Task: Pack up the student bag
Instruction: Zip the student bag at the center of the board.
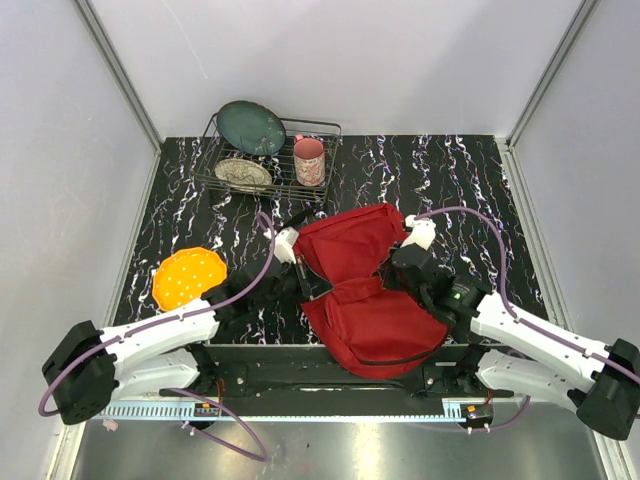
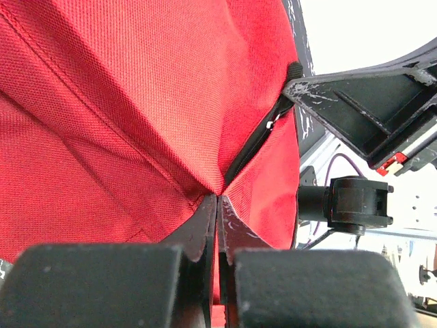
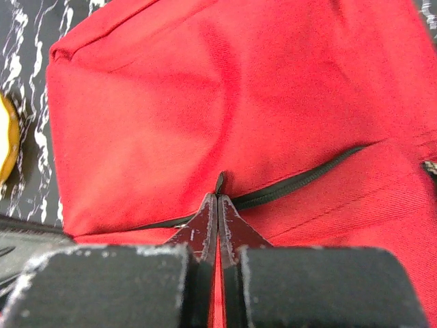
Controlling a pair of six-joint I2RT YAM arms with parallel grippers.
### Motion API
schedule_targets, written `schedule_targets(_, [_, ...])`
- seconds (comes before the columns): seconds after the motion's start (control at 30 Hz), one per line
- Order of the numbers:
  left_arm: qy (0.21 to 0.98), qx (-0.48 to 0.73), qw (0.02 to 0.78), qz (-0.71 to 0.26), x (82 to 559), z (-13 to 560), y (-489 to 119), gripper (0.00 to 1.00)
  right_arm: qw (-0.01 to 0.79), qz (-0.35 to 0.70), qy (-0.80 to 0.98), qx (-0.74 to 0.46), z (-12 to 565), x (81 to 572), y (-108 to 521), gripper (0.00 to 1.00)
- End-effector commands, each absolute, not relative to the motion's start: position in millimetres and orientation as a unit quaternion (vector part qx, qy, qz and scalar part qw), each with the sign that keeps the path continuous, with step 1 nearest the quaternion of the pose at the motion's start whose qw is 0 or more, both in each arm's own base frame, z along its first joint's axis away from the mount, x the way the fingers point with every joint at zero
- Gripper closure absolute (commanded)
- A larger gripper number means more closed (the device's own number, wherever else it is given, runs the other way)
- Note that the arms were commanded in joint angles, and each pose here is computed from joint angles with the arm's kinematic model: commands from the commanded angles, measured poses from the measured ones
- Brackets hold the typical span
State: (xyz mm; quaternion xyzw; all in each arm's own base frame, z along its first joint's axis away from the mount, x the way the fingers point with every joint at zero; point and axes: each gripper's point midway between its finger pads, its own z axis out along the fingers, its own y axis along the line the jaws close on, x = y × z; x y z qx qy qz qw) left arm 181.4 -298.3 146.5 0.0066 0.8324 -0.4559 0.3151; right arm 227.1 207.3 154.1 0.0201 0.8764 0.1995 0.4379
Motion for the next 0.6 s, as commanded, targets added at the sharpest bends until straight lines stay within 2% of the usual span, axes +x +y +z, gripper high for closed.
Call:
schedule_targets(0.0, [0.823, -0.020, 0.348, -0.450, 192.3, 155.8, -283.4, 1.00, 0.487, 0.134, 0.857, 0.102, 161.7, 243.2, 168.4, 1.00])
schedule_targets(0.3, [0.829, -0.035, 0.348, -0.436, 187.2, 146.7, -262.6, 1.00, 0.491, 0.095, 0.844, 0.195, 155.1, 260.6, 128.6, 1.00])
schedule_targets(0.57, [0.833, -0.055, 0.353, -0.422, 188.6, 139.1, -242.4, 1.00, 0.493, 0.089, 0.839, 0.212, 156.7, 273.8, 113.8, 1.00])
